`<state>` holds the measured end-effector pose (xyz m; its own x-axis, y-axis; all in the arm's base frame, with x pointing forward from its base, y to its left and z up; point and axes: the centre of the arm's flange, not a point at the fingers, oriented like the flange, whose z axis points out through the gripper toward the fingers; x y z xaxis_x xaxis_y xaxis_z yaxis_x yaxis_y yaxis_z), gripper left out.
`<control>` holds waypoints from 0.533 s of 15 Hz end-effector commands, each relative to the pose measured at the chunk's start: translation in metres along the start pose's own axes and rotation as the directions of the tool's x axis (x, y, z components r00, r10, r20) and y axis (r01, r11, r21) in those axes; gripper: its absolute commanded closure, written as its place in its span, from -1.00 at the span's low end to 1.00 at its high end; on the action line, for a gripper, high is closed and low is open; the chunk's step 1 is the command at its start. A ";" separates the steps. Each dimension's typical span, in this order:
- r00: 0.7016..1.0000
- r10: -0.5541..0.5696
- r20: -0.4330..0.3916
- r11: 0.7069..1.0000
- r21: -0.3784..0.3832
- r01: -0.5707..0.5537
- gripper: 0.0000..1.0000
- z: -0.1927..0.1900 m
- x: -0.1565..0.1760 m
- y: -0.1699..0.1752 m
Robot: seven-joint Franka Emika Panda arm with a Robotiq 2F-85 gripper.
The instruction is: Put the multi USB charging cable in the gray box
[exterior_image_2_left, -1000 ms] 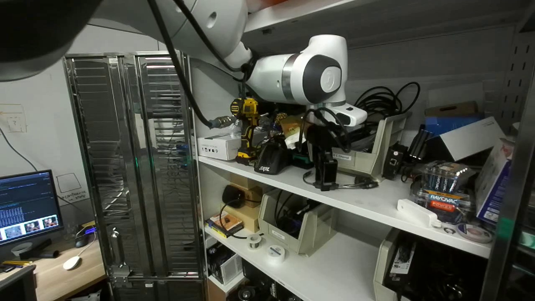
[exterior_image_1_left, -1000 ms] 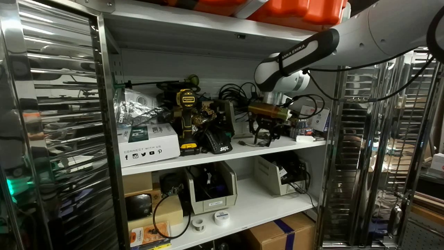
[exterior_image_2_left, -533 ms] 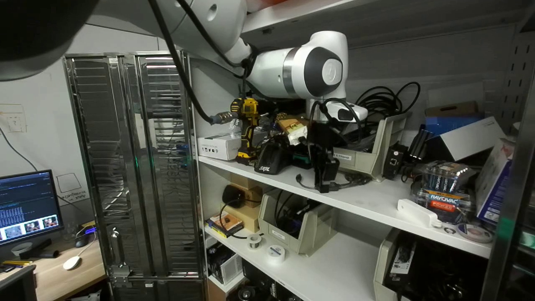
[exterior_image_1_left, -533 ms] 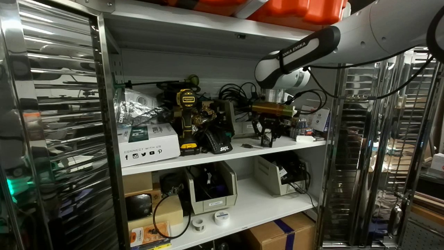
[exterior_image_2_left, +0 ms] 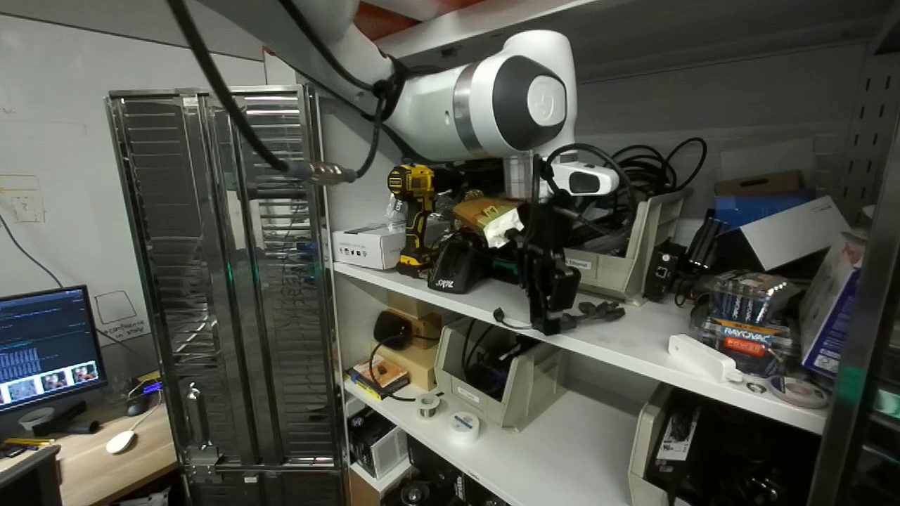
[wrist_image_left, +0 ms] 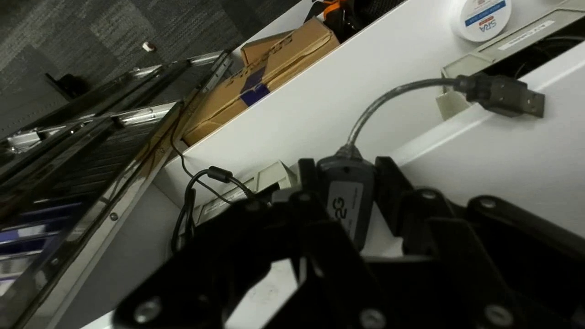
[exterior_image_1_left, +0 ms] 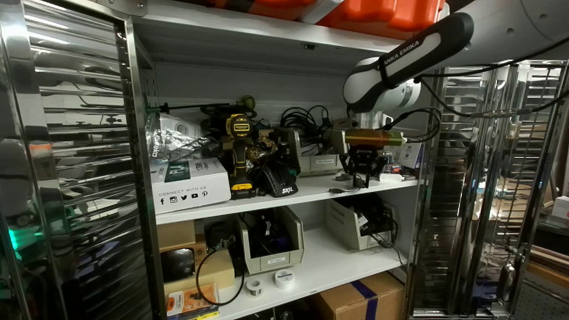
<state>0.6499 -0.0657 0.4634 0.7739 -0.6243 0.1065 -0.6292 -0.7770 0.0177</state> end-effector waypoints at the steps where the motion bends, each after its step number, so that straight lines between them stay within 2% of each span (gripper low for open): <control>1: 0.986 -0.114 -0.119 0.993 0.020 0.118 0.76 -0.019 -0.069 0.046; 5: 0.940 -0.208 -0.271 0.972 0.055 0.231 0.77 -0.041 -0.103 0.062; 8: 0.888 -0.228 -0.398 0.957 0.077 0.280 0.76 -0.056 -0.121 0.068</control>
<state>0.5635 -0.0471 0.5001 0.8339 -0.4110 0.3684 -0.4380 -0.8989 -0.0114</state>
